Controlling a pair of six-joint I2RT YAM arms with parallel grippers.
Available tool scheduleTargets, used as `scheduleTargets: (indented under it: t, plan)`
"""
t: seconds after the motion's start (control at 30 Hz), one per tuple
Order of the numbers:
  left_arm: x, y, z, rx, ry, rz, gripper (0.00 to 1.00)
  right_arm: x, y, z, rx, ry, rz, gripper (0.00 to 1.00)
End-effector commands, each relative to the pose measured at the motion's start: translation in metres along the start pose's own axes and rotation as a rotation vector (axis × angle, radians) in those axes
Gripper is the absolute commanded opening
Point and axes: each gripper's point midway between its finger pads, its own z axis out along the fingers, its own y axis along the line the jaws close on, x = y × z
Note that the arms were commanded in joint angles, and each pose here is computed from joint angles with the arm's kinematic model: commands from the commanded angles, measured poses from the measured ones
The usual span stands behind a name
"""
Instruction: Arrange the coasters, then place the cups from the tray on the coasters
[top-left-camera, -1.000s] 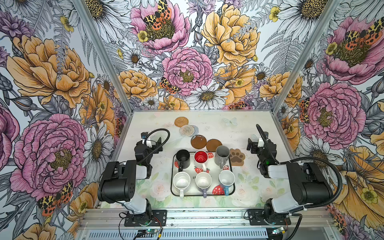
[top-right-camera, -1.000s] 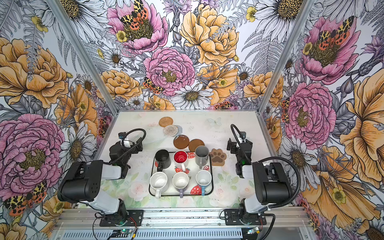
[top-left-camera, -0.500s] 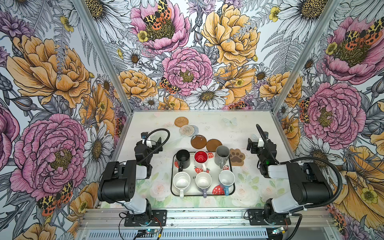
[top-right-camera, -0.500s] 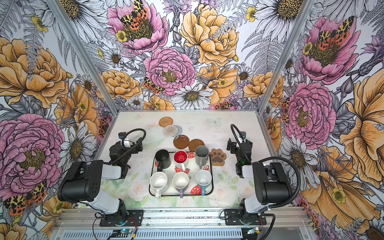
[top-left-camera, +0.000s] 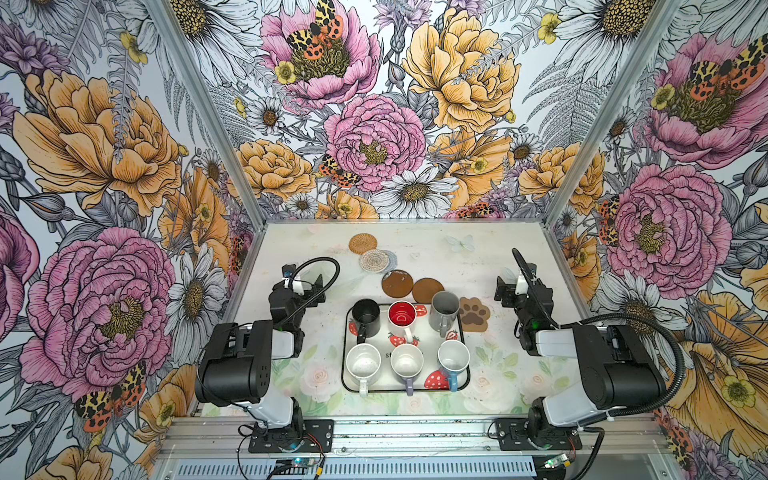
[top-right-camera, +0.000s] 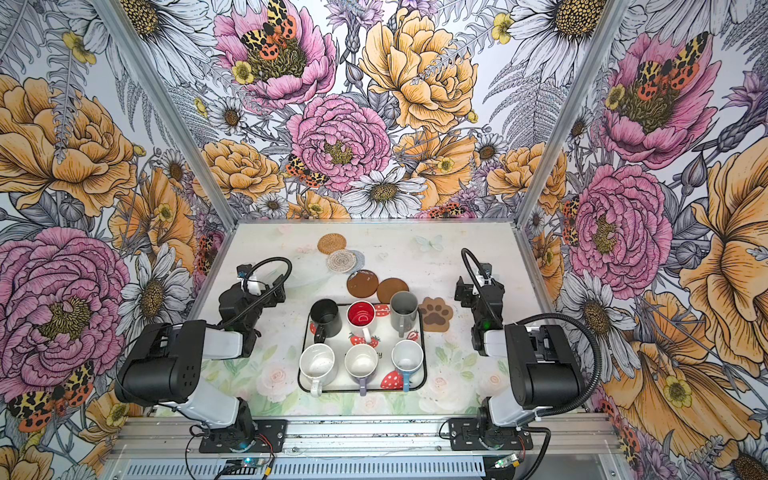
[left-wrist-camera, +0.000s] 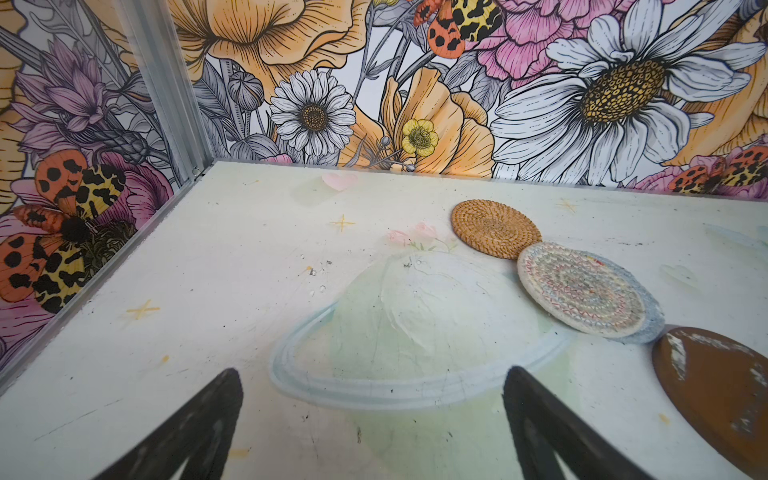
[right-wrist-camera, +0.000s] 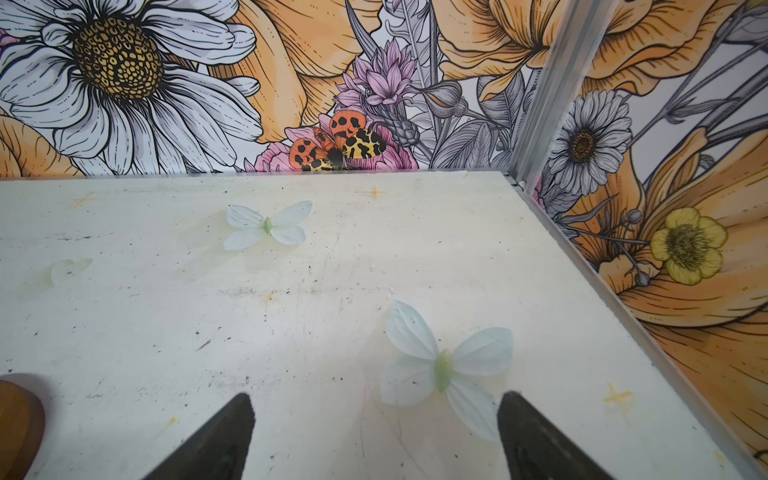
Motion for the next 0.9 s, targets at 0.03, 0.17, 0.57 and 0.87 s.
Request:
scheduleTargets:
  t: [0.03, 0.17, 0.57, 0.87]
  plan:
    - [-0.012, -0.004, 0.0, 0.013, -0.036, 0.004, 0.99, -0.009, 0.0, 0.004, -0.003, -0.02, -0.005, 0.94]
    - [-0.012, -0.004, 0.0, 0.014, -0.036, 0.005, 0.99, -0.009, 0.0, 0.004, -0.004, -0.02, -0.005, 0.93]
    - [-0.041, 0.003, 0.0, -0.059, 0.047, -0.017, 0.95, -0.039, -0.026, 0.007, 0.137, 0.076, 0.05, 0.82]
    - [-0.093, -0.036, -0.017, 0.031, 0.107, -0.126, 0.92, -0.084, -0.004, -0.014, 0.065, 0.273, 0.15, 0.72]
